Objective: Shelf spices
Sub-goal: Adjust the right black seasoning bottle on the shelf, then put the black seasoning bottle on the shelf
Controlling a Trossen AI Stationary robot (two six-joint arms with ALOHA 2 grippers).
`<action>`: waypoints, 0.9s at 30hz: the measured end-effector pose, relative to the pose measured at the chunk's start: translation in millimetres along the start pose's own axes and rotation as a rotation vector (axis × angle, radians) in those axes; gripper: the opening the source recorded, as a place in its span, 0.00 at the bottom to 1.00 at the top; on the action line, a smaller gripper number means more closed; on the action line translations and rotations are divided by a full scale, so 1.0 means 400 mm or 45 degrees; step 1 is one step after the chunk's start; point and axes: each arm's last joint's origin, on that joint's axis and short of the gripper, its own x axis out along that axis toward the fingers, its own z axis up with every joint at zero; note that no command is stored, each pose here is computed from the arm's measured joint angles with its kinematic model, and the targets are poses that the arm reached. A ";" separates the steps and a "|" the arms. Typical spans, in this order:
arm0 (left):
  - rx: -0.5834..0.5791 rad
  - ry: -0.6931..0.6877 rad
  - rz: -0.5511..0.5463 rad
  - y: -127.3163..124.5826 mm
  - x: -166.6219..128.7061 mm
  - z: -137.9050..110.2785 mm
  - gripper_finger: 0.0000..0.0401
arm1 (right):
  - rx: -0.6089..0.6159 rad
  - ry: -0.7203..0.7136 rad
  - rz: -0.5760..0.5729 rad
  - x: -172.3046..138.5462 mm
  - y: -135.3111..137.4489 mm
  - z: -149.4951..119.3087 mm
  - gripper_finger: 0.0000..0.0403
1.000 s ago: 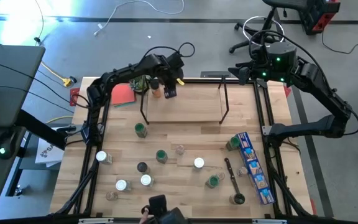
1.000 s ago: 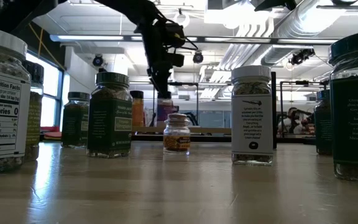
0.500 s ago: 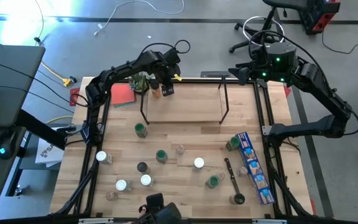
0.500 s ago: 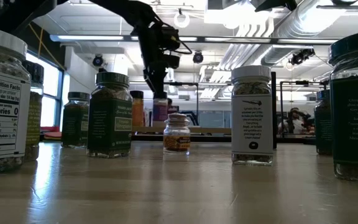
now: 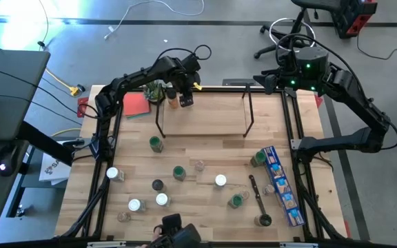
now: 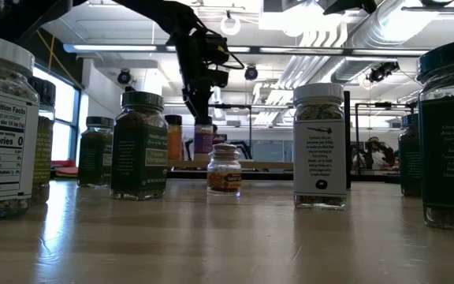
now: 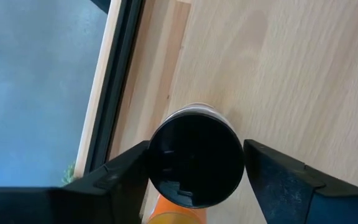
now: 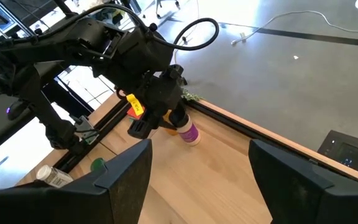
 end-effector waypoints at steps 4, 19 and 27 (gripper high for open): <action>-0.019 0.000 0.000 0.000 0.000 0.000 0.67 | 0.000 0.000 0.000 0.000 0.000 0.000 0.65; -0.194 -0.151 0.044 -0.020 -0.223 0.040 0.73 | -0.011 0.000 0.000 0.000 0.000 0.000 0.65; -0.002 -0.315 -0.160 -0.229 -0.440 0.001 0.70 | -0.097 0.143 0.139 0.008 0.009 -0.018 0.65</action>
